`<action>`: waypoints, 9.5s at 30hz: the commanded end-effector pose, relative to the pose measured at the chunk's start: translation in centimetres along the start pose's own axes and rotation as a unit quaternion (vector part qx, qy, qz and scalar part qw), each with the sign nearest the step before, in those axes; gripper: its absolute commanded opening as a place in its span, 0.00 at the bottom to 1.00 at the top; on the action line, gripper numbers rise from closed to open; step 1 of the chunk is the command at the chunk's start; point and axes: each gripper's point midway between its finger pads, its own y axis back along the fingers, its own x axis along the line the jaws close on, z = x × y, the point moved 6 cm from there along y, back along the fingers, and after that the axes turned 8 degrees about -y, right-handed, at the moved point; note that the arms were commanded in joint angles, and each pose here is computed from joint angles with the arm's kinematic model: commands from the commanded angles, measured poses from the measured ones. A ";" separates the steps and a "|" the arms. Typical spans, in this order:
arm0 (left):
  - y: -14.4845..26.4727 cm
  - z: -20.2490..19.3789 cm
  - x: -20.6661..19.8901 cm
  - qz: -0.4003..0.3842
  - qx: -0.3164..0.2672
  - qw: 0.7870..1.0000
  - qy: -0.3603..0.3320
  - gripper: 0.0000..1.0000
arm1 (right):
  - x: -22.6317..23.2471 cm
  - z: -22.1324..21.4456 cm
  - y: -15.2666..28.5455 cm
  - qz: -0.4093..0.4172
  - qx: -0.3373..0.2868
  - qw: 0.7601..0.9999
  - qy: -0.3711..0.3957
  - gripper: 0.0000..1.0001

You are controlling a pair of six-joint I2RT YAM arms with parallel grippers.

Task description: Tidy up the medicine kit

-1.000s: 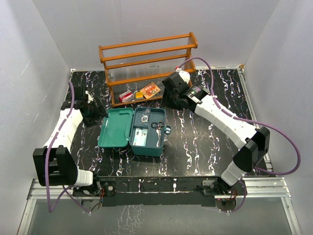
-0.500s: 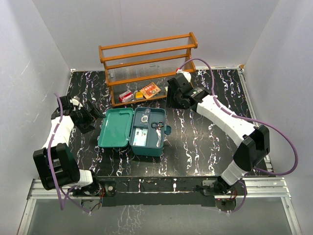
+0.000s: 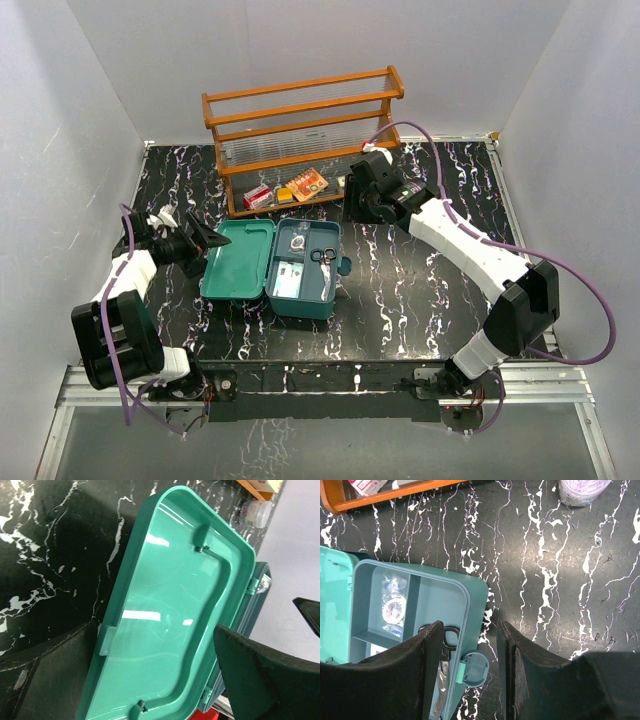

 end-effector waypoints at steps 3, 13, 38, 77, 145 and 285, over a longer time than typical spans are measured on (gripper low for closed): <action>1.8 0.6 -3.8 -0.087 0.000 0.995 -0.038 0.98 | 0.5 2.0 2.1 0.037 -0.046 0.998 0.001 0.44; 4.4 2.0 -7.5 -0.115 -0.021 0.991 -0.070 0.96 | -0.3 1.8 1.6 0.024 -0.044 0.999 -0.010 0.43; 4.4 5.0 -16.0 -0.206 0.010 0.970 -0.126 0.89 | -1.7 1.6 1.2 0.012 -0.044 0.998 -0.044 0.43; -4.6 0.0 -18.6 -0.085 0.073 0.974 -0.198 0.83 | -0.5 1.3 2.0 0.141 -0.029 0.989 -0.035 0.49; -6.2 -4.9 -13.2 -0.051 0.217 0.966 -0.128 0.85 | -2.2 -8.4 -1.2 0.323 0.029 0.923 -0.209 0.98; 18.7 -3.7 -18.3 0.098 -0.288 0.896 -0.323 0.99 | -9.1 -0.1 17.7 0.035 -0.224 0.974 -0.025 0.89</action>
